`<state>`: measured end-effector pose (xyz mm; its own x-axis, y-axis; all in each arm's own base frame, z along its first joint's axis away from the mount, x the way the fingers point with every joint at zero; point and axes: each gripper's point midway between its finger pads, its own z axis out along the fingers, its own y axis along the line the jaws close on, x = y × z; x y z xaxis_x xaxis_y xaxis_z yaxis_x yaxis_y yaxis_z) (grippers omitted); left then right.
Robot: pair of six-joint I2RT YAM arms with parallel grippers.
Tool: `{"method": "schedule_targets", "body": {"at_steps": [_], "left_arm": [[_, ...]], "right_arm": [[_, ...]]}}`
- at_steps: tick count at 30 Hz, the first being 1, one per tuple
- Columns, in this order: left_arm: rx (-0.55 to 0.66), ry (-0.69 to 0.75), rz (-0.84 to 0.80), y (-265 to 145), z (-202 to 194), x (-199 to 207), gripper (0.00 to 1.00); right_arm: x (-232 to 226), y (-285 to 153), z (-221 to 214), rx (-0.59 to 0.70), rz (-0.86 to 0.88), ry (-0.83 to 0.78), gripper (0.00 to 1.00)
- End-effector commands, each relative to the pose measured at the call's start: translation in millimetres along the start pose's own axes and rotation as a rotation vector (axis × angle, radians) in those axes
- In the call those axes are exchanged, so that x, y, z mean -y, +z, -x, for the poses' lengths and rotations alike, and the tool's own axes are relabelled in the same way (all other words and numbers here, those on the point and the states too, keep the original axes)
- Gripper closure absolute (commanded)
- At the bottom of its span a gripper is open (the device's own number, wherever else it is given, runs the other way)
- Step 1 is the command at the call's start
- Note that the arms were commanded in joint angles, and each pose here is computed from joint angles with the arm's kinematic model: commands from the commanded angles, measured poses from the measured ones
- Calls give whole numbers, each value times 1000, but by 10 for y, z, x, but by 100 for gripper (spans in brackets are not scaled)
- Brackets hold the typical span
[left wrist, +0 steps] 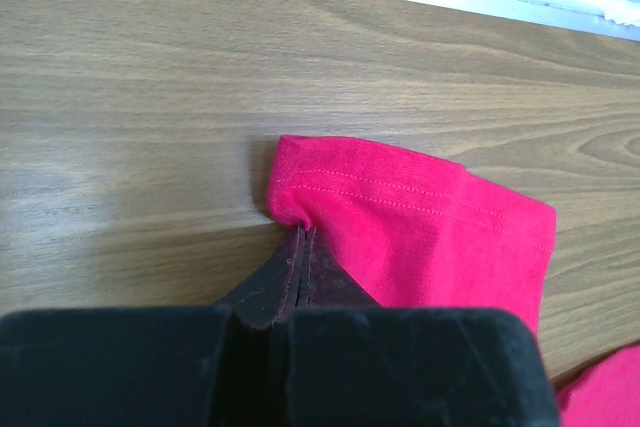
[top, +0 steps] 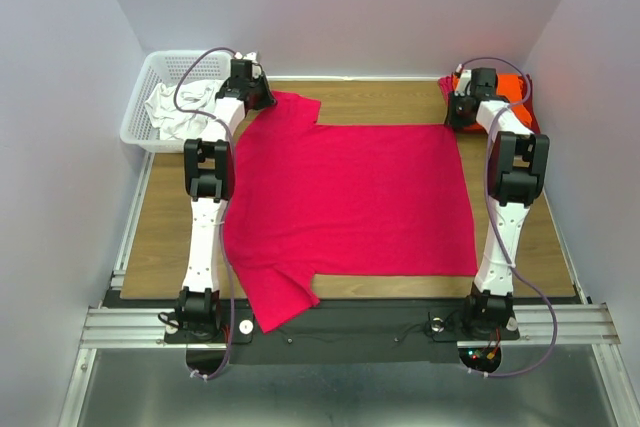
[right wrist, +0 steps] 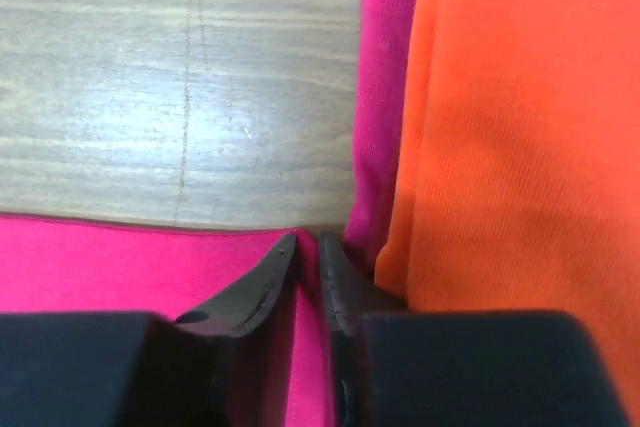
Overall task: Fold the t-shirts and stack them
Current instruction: Fold the tshirt
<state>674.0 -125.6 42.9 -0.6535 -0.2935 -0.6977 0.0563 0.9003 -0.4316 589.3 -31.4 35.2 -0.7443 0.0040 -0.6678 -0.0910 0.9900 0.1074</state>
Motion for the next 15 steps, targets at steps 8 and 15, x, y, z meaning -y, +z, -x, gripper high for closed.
{"method": "schedule_targets", "body": {"at_steps": [8, 15], "left_arm": [[156, 192, -108, -517, 695, 374, 100], [229, 367, -99, -888, 1007, 511, 100]], "right_arm": [[-308, -44, 148, 53, 127, -13, 99], [-410, -293, 413, 115, 161, -24, 99]]}}
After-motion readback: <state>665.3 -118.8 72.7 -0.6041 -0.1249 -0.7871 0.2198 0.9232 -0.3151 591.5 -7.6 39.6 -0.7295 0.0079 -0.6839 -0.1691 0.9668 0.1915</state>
